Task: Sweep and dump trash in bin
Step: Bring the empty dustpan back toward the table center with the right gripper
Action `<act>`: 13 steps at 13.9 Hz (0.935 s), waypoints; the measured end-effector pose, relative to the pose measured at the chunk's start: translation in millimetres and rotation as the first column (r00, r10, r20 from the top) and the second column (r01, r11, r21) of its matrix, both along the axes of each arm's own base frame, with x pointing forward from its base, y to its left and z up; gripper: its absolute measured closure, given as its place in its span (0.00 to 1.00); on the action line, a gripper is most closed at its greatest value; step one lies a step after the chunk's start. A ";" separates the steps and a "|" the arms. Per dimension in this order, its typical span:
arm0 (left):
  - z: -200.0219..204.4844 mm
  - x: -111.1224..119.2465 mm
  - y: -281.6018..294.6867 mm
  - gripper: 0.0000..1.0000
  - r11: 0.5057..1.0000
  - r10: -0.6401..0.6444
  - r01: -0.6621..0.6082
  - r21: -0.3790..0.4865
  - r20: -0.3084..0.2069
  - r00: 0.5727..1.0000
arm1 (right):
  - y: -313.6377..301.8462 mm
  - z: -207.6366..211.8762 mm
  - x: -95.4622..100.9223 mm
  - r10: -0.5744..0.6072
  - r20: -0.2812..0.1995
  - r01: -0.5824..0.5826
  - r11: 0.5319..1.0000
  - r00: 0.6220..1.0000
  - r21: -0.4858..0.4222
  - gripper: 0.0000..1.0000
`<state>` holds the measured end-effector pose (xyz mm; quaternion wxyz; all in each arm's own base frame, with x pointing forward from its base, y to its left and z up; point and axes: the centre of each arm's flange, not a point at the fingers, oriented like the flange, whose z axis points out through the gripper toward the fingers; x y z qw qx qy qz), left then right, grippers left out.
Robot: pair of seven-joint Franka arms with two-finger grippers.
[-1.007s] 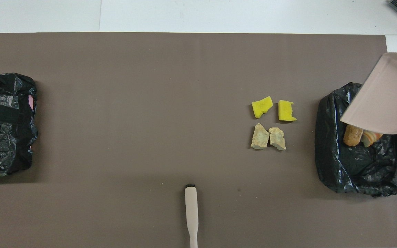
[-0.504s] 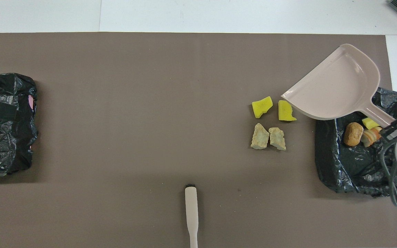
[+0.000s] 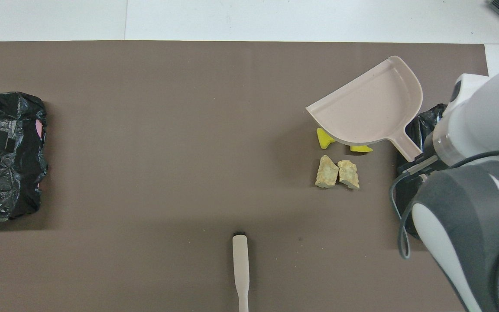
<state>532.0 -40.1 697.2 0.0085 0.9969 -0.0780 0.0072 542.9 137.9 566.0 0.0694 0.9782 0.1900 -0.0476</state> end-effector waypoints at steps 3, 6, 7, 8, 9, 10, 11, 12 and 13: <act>-0.3 -0.3 0.8 0.00 1.000 0.003 -0.003 0.000 -0.004 1.000 | 54.6 -36.5 10.4 -0.059 0.020 0.059 0.998 0.998 0.023 0.67; -0.5 -1.1 4.1 0.00 1.000 0.015 -0.015 0.018 -0.008 1.000 | 121.4 -76.3 11.7 -0.154 0.025 0.153 0.987 0.988 0.042 0.67; -0.4 -1.3 4.5 0.00 1.000 0.018 -0.018 0.021 -0.008 1.000 | 140.5 -86.7 12.9 -0.175 0.028 0.174 0.984 0.984 0.051 0.67; -0.4 -1.3 4.5 0.00 1.000 0.022 -0.022 0.022 -0.008 1.000 | 159.1 -95.9 13.7 -0.195 0.032 0.193 0.979 0.980 0.058 0.67; -0.4 -1.3 3.9 0.00 0.999 0.029 -0.029 0.023 -0.008 1.000 | 177.0 -104.6 13.6 -0.218 0.033 0.216 0.975 0.975 0.061 0.67; -0.4 -1.4 2.9 0.00 0.999 0.045 -0.045 0.022 -0.008 0.999 | 194.7 -112.6 12.8 -0.243 0.035 0.240 0.969 0.969 0.062 0.67; -0.3 -1.5 2.0 0.00 0.998 0.061 -0.061 0.023 -0.008 0.998 | 211.4 -118.4 12.1 -0.268 0.040 0.264 0.962 0.963 0.073 0.67; -0.3 -1.5 1.9 0.00 0.997 0.073 -0.072 0.023 -0.007 0.997 | 226.2 -122.6 11.4 -0.292 0.040 0.287 0.953 0.956 0.096 0.67; -0.3 -1.4 2.2 0.00 0.997 0.079 -0.079 0.023 -0.007 0.997 | 239.1 -127.0 9.8 -0.307 0.032 0.301 0.946 0.951 0.120 0.67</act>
